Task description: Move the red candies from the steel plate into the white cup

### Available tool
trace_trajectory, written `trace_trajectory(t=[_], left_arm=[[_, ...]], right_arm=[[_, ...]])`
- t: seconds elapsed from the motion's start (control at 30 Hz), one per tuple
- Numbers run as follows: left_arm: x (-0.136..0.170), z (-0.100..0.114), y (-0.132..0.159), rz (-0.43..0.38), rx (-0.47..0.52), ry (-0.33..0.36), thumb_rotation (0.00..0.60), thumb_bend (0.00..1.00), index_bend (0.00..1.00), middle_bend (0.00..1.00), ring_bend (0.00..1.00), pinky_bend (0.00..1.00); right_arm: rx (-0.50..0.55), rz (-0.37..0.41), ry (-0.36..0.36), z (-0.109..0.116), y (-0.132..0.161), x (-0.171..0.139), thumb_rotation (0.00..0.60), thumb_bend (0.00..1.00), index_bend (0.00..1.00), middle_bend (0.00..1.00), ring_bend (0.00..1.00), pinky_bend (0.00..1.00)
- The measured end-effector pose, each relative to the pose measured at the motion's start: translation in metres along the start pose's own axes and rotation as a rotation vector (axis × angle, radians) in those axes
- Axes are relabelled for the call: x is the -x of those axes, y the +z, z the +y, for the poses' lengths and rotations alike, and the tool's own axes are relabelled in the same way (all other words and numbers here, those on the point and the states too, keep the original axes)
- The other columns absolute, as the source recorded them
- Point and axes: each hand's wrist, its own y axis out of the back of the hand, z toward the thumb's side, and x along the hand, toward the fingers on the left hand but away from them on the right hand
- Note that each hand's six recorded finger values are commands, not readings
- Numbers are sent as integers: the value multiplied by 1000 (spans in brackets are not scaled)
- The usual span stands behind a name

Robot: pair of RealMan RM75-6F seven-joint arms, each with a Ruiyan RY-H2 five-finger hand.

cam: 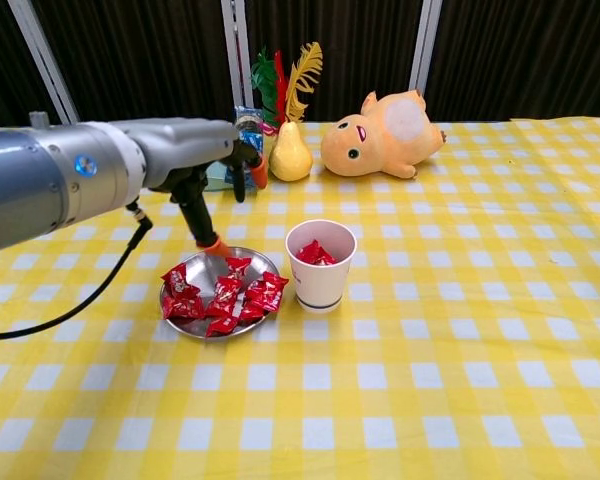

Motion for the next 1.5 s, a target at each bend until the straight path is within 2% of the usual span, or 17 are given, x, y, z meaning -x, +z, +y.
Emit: trace_trajectory(t=[0.13,0.27,0.87,1.27,1.5], left_arm=[[4,-21,-10,9,-34,-62,600,190,272,295,821,896],[2,-35,-9,8,-48,-86,600,191,299,313,821,896],[-19,-57,0,36,-84,-111,600,206,302,319,823,896],[-18,-70,-2,39,-108,-141,600,346,474,577,834,900],[-15,-70,-7,48,-118,-138,600,403,523,643,837,901]], right_arm=[[0,-3,0,0,0,0,600,362,0,0,0,1],[1,-5,0,0,-1,0,600,361,0,0,0,1],[14,-12,9,0,-2,1,600,361,0,0,0,1],[14,-14,9,0,-2,1,600,362,0,0,0,1],[12,-13,8,0,-1,1,600,362,0,0,0,1]])
